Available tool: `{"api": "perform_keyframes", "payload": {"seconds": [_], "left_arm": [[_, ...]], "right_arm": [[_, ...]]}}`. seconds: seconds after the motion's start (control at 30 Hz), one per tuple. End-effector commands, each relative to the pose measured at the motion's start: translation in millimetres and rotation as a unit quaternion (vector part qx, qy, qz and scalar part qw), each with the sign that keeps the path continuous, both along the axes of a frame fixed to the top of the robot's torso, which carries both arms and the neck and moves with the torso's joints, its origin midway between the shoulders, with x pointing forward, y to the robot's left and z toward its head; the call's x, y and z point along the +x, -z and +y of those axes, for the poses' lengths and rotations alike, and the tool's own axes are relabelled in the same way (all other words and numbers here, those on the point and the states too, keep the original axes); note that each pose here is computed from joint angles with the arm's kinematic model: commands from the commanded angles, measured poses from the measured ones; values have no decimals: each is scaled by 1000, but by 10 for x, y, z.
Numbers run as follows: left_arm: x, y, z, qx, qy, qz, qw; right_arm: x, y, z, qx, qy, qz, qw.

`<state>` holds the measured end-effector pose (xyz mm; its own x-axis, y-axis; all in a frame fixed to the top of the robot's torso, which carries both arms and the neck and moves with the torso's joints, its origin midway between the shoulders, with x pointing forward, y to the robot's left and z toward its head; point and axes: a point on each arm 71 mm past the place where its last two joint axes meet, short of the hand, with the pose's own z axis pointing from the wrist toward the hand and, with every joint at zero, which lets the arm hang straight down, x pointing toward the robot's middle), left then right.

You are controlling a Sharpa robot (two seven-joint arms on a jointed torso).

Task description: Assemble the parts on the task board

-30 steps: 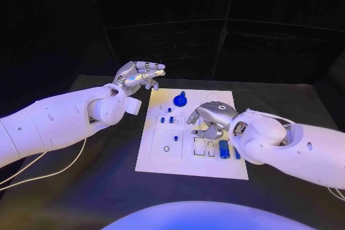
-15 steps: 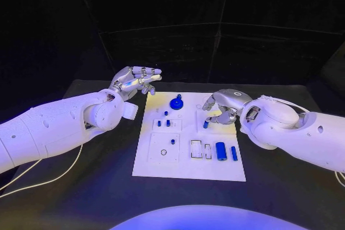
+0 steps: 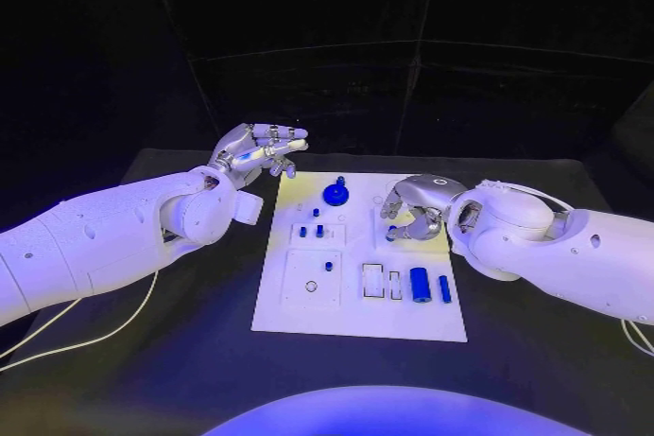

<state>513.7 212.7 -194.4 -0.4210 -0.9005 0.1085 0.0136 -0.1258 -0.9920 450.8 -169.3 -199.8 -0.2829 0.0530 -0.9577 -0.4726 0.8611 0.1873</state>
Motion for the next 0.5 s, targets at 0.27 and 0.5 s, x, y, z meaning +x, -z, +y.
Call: {"api": "perform_keyframes", "payload": {"seconds": [0.27,0.5], "left_arm": [[9,-5,-8,-4,4,0,1000],[12,-2,-8,-4,4,0,1000]], "right_arm": [[4,85,25,-38,-5,30,999],[40,129,18,-49,-2,33,998]]}}
